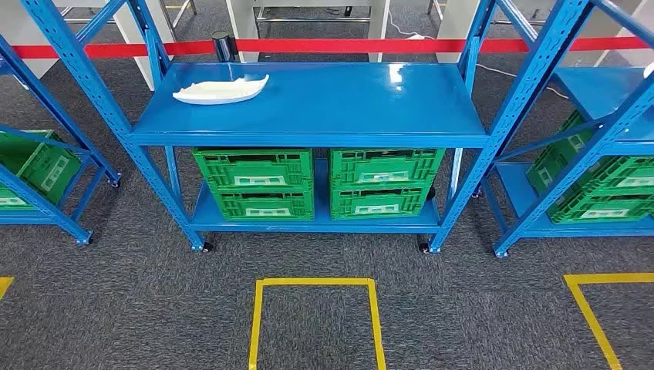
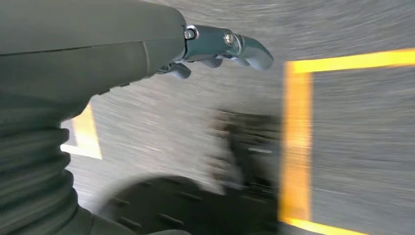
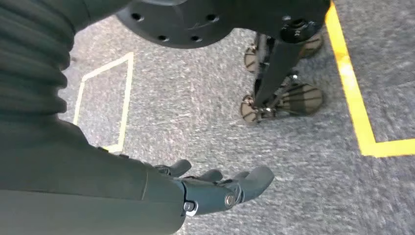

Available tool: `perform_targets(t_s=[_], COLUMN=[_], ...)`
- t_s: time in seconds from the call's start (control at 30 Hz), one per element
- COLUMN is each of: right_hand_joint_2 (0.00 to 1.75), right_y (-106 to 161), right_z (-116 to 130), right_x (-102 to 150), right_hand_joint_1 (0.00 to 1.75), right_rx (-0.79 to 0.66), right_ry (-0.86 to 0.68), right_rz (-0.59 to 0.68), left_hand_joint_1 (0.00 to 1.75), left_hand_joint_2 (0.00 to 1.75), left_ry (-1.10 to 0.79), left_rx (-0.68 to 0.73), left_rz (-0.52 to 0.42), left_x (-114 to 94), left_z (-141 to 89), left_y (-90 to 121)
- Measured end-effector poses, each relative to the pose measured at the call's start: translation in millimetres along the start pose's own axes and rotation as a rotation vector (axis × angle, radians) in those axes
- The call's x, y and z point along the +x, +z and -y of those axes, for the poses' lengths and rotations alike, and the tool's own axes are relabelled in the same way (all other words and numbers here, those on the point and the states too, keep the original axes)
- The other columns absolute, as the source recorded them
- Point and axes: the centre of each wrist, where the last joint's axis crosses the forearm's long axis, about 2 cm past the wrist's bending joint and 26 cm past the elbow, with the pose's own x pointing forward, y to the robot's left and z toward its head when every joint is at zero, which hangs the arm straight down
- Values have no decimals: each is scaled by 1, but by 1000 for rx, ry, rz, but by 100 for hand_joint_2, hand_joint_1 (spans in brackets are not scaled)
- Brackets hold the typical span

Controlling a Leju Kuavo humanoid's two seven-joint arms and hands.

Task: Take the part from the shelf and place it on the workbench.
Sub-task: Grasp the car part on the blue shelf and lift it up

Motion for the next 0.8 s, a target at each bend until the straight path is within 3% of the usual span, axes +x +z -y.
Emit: perform_targets(t_s=[0.07, 0.23, 0.37, 0.43, 0.5, 0.63, 0.7, 0.8], right_hand_joint_2=[0, 0, 0, 0, 0, 0, 0, 0], right_y=[0, -1, -1, -1, -1, -1, -1, 0], right_z=[-2, -10, -13, -14, -15, -16, -18, -21], right_x=[3, 7, 8, 9, 8, 7, 6, 5], right_hand_joint_1=[0, 0, 0, 0, 0, 0, 0, 0], right_rx=[0, 15, 21, 21, 23, 25, 28, 33], right_ry=[48, 85, 38, 24, 13, -8, -16, -37], right_rz=[4, -8, -17, -17, -20, -19, -12, -4], left_hand_joint_1=[0, 0, 0, 0, 0, 0, 0, 0], left_hand_joint_2=[0, 0, 0, 0, 0, 0, 0, 0], left_ry=[52, 149, 118, 111, 111, 83, 51, -20], left_rx=[14, 58, 37, 29, 25, -22, -59, -123], left_rz=[67, 364, 634, 706, 764, 899, 987, 1131], left_x=[5, 37, 104, 136, 155, 178, 204, 253], left_z=[1, 2, 2, 3, 3, 5, 11, 29], left_y=[-2, -15, -32, -36, -37, -34, -25, 3])
